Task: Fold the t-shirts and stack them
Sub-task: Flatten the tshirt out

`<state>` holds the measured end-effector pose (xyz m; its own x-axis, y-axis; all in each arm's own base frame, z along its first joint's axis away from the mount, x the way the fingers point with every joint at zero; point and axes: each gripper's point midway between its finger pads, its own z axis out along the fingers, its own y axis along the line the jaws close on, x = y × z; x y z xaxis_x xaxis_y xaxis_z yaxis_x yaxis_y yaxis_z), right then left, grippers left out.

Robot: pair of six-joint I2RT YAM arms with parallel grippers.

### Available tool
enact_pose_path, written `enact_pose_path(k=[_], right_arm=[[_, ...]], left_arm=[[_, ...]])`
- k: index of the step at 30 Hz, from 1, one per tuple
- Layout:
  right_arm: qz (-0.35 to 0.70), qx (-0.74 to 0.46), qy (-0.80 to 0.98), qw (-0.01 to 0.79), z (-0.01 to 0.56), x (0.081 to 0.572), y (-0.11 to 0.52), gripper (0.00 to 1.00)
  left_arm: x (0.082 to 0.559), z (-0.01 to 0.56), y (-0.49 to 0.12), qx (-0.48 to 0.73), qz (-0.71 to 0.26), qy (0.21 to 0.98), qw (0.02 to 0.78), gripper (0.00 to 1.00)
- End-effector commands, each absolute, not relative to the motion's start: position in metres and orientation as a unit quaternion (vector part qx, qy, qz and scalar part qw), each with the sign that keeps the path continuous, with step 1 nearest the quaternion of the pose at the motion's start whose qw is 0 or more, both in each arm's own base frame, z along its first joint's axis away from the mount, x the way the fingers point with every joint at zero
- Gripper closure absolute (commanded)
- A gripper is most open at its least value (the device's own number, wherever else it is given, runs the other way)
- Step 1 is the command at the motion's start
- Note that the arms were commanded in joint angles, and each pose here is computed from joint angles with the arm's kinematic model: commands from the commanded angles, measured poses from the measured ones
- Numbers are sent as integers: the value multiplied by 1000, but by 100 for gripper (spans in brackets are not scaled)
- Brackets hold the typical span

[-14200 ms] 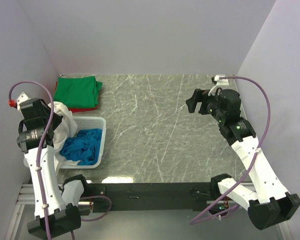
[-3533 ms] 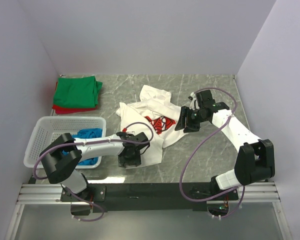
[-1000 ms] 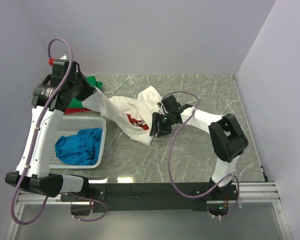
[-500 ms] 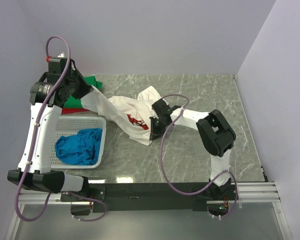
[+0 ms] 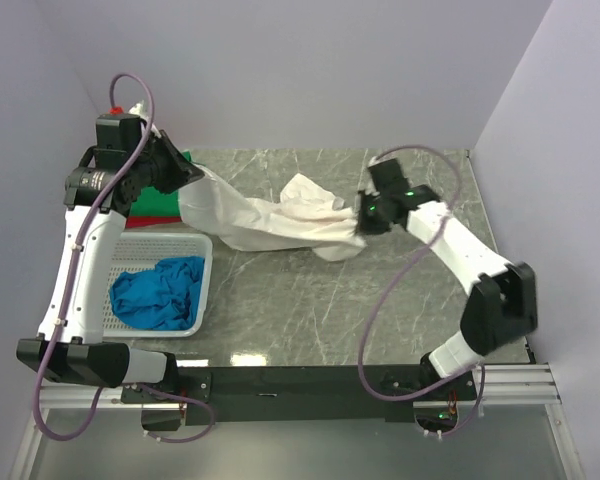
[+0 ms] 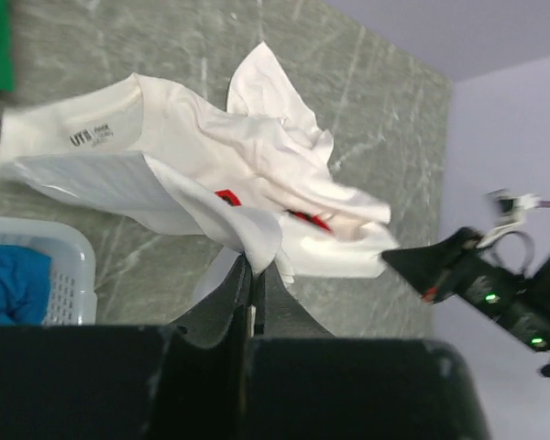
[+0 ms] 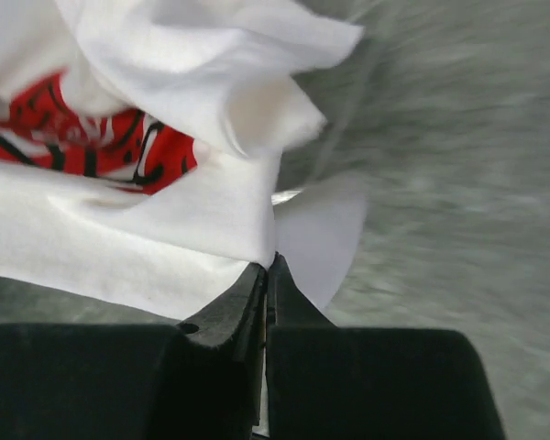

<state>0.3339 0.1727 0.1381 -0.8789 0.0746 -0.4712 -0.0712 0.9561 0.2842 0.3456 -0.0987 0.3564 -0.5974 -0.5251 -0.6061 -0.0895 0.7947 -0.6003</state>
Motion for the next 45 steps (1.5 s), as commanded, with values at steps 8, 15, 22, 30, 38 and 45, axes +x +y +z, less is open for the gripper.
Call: enact_pose_path(k=[8, 15, 22, 30, 38, 45], right_arm=[[128, -114, 948, 269, 207, 332, 193, 100], [230, -169, 939, 193, 186, 274, 254, 49], [166, -129, 960, 185, 139, 262, 202, 40], [178, -141, 962, 152, 102, 221, 186, 40], [207, -164, 953, 150, 94, 206, 194, 39], [206, -167, 958, 109, 67, 194, 210, 37]], left_arm=[[315, 337, -97, -150, -260, 862, 409, 99], [298, 282, -73, -207, -192, 885, 369, 100], [299, 267, -77, -212, -198, 890, 352, 100], [297, 261, -74, -207, -184, 898, 342, 99], [298, 254, -77, -209, -188, 901, 332, 100], [296, 259, -73, -209, -178, 901, 335, 99]])
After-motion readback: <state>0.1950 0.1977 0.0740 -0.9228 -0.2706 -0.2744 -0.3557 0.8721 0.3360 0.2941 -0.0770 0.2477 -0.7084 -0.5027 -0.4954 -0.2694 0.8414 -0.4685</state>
